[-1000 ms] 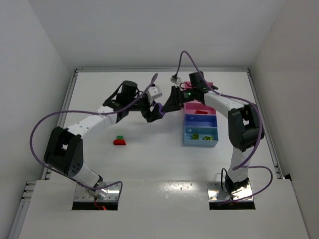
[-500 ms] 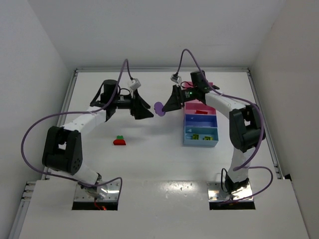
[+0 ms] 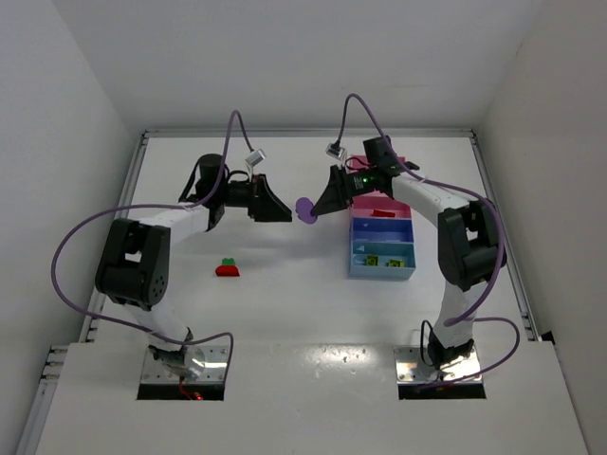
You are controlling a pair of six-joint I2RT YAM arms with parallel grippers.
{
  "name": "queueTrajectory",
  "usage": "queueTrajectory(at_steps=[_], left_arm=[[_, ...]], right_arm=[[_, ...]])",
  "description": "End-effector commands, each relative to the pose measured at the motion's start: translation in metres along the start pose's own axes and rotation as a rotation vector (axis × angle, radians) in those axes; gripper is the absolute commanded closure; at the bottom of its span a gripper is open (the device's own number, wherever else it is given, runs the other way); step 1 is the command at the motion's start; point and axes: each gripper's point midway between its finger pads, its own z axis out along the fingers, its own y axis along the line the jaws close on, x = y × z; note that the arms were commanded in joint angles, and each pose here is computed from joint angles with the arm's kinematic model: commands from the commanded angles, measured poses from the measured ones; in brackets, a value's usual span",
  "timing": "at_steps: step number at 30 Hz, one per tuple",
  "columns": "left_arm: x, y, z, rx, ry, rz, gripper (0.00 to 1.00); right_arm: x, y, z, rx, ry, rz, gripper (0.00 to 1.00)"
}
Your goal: Sort the legos into containers by color
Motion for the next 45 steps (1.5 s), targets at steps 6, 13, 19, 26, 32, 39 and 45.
queueTrajectory(at_steps=[6,13,19,26,32,39,45], left_arm=[[-0.010,-0.012,0.006,0.067,0.023,0.061,0.27],[-0.008,-0.006,0.011,0.072,0.037,0.057,0.29],[-0.007,-0.006,0.014,0.078,0.045,0.058,0.36],[-0.005,-0.012,0.016,0.112,0.064,0.078,0.52],[0.005,-0.013,0.021,0.147,0.101,0.064,0.70],[0.010,-0.013,0.020,0.144,0.109,0.073,0.79],[0.017,-0.008,0.020,0.116,0.102,0.074,0.84]], right_arm=[[-0.012,0.031,0.001,-0.050,0.003,-0.154,0.99],[-0.012,0.044,0.007,-0.091,0.021,-0.176,0.99],[-0.010,0.051,0.012,-0.111,0.036,-0.188,0.99],[-0.011,0.049,0.016,-0.107,0.041,-0.199,0.99],[-0.016,0.036,0.011,-0.047,0.016,-0.204,0.99],[-0.031,0.026,-0.014,0.012,-0.036,-0.212,1.00],[-0.047,0.021,-0.048,0.060,-0.114,-0.233,1.00]])
